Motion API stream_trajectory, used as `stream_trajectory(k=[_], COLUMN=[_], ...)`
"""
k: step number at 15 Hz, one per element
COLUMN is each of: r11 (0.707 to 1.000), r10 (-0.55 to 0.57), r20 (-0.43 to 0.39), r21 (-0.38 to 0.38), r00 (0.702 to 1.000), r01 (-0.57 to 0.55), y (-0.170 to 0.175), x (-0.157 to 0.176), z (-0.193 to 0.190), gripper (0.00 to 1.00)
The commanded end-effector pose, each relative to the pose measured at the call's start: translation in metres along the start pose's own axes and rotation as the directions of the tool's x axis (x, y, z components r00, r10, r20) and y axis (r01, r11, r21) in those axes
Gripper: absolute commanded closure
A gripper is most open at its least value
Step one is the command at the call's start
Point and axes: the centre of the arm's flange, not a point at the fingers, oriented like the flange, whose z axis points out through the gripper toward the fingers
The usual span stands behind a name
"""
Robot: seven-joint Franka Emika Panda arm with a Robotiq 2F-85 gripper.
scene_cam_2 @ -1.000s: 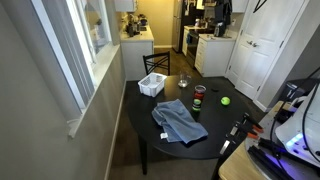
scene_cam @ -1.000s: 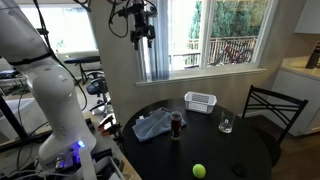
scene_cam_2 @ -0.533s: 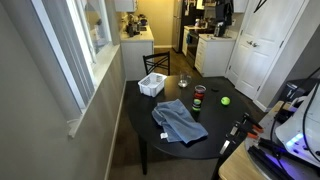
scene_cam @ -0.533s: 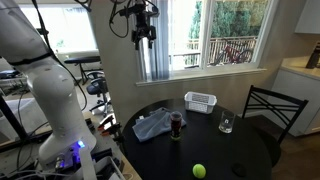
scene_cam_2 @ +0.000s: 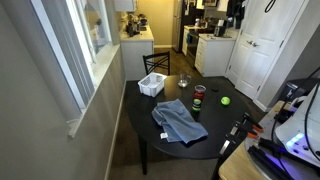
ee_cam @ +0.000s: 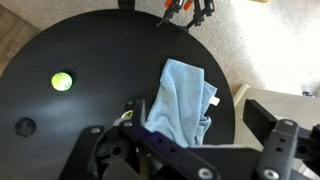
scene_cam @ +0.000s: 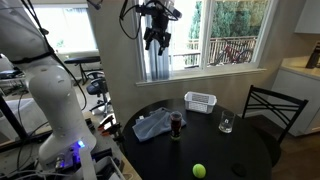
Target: Put the green ball inside the black container
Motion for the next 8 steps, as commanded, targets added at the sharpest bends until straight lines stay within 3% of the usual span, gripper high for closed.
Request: stream_trajectory(k=[1,4,8], r11=[0.989,0.974,0.965], r10=[0.034,0.097,0.154], r20=[0.038,0.087,0.165], r21=[0.141,0.196,0.187], r00=[0.999,0.991,0.974], r01=[-0.039,-0.112,-0.185], y=[0.047,0.078,0.109], x=[0.033,0.058,0.082], z=[0.021,0.048,0.082], gripper=[0.0,0.0,0.0])
